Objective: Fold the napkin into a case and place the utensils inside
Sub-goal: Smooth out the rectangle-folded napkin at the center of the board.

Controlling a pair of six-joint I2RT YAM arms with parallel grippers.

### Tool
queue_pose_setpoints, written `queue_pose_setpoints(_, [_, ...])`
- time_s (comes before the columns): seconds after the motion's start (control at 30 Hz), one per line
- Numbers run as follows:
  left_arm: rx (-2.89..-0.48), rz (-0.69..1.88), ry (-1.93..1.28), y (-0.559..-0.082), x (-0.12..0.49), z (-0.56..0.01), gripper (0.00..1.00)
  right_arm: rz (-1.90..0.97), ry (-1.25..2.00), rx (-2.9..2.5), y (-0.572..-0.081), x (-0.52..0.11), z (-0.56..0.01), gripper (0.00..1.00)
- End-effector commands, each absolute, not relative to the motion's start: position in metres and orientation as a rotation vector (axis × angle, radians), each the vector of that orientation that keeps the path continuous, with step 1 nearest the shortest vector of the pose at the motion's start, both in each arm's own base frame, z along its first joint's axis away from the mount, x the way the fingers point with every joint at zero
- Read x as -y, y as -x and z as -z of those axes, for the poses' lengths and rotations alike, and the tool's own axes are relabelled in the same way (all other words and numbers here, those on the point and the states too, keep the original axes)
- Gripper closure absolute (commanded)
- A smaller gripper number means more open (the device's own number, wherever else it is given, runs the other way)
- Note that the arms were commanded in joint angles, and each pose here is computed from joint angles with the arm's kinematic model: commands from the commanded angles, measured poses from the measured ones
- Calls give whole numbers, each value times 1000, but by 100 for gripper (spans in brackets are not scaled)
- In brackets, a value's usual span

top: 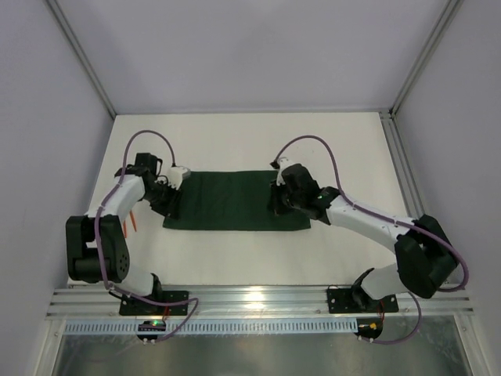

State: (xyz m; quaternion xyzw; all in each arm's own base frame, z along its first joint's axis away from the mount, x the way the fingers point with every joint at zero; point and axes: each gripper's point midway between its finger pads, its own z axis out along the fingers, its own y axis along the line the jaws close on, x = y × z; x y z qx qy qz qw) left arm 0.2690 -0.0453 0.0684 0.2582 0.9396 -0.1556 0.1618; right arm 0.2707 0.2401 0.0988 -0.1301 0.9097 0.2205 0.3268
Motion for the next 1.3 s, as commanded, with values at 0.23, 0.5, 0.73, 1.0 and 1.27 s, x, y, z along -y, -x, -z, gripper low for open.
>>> queue_pose_setpoints(0.23, [-2813, 375, -705, -257, 30, -24, 76, -932, 650, -2278, -277, -397, -99, 96])
queue_pose_setpoints(0.5, [-2854, 357, -725, -249, 26, -10, 76, -866, 653, -2409, -256, -375, -40, 96])
queue_pose_setpoints(0.73, [-2875, 316, -735, -247, 19, -5, 76, -742, 528, -2532, -238, -326, -4, 96])
queue_pose_setpoints(1.0, [-2875, 292, -748, -248, 17, -4, 76, -698, 354, -2562, -234, -272, -4, 96])
queue_pose_setpoints(1.27, [-2870, 291, -752, -248, 17, -4, 76, -600, 50, -2605, -233, -193, 7, 96])
